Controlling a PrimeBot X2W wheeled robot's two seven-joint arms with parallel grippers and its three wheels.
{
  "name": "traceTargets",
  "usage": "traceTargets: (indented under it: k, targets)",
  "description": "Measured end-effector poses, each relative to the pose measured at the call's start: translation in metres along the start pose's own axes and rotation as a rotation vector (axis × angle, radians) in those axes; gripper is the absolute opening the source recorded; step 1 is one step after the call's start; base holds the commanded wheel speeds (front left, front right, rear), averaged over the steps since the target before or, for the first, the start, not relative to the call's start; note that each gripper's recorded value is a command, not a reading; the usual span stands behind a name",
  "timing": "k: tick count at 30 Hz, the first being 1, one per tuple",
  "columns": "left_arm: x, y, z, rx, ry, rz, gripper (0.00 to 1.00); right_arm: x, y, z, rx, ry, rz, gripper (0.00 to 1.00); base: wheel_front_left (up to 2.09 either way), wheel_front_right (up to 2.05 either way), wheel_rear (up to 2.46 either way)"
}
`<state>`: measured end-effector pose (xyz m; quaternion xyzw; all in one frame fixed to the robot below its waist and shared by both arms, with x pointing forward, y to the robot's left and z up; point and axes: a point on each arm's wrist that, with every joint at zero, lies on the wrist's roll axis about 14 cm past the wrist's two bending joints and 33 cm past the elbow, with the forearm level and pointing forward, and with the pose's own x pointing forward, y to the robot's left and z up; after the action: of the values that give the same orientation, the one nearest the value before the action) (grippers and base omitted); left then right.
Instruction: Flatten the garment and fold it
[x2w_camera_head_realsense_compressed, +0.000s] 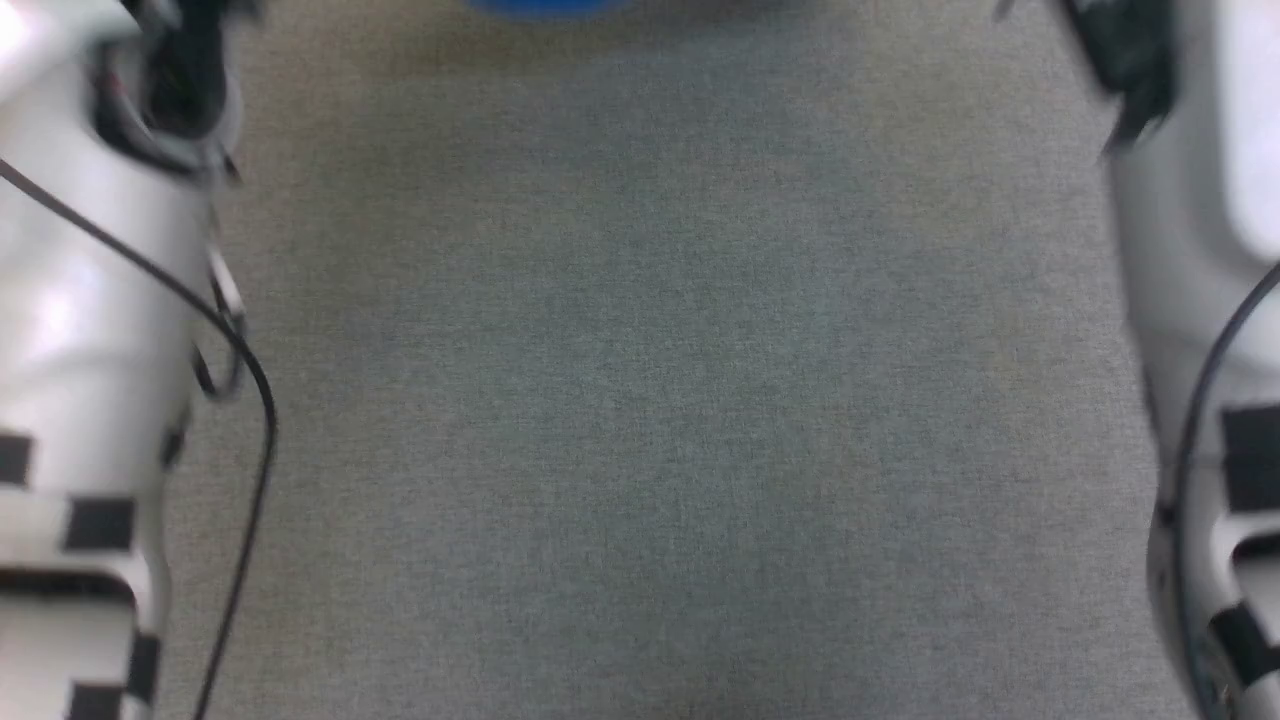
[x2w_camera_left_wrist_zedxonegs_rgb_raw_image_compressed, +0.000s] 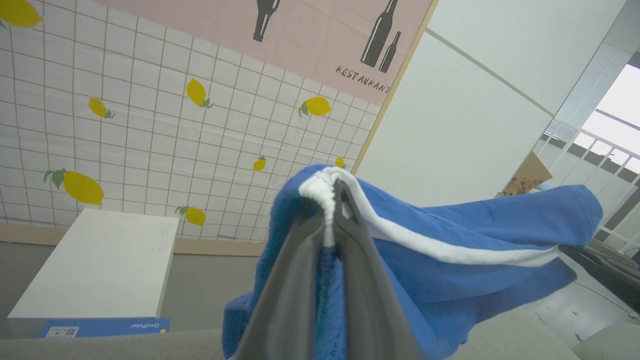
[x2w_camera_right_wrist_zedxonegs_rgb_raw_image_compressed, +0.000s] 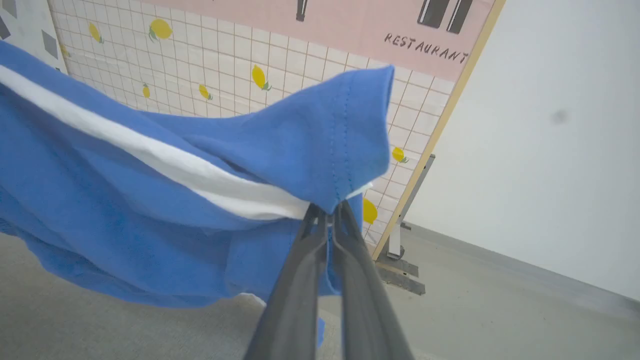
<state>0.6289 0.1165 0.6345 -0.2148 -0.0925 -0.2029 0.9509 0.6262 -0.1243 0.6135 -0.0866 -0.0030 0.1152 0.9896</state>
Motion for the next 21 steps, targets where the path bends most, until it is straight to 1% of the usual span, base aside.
traceTargets:
  k: [5, 8, 10, 13, 16, 21]
  targets:
    - [-0.045, 0.004, -0.064, 0.02, 0.197, 0.008, 0.0, -0.027, 0.021, -0.056, 0.071, 0.122, 0.057, 0.0, 0.0, 0.0, 0.0]
    - [-0.081, -0.005, -0.098, -0.012, 0.315, -0.011, 0.0, -0.053, 0.027, -0.082, 0.115, 0.184, 0.071, 0.0, 0.0, 0.0, 0.0]
    - [-0.113, -0.012, -0.121, -0.036, 0.413, -0.025, 0.0, -0.075, 0.03, -0.101, 0.13, 0.242, 0.079, 0.0, 0.0, 0.0, 0.0]
    - [-0.158, -0.021, -0.145, -0.101, 0.525, -0.021, 0.0, -0.111, 0.037, -0.125, 0.167, 0.32, 0.082, 0.0, 0.0, 0.0, 0.0]
    - [-0.202, -0.035, -0.162, -0.166, 0.631, -0.022, 0.0, -0.149, 0.039, -0.145, 0.211, 0.393, 0.061, 0.0, 0.0, 0.0, 0.0]
    - [-0.258, -0.052, -0.173, -0.237, 0.742, 0.01, 0.0, -0.209, 0.046, -0.17, 0.286, 0.509, 0.018, 0.0, 0.0, 0.0, 0.0]
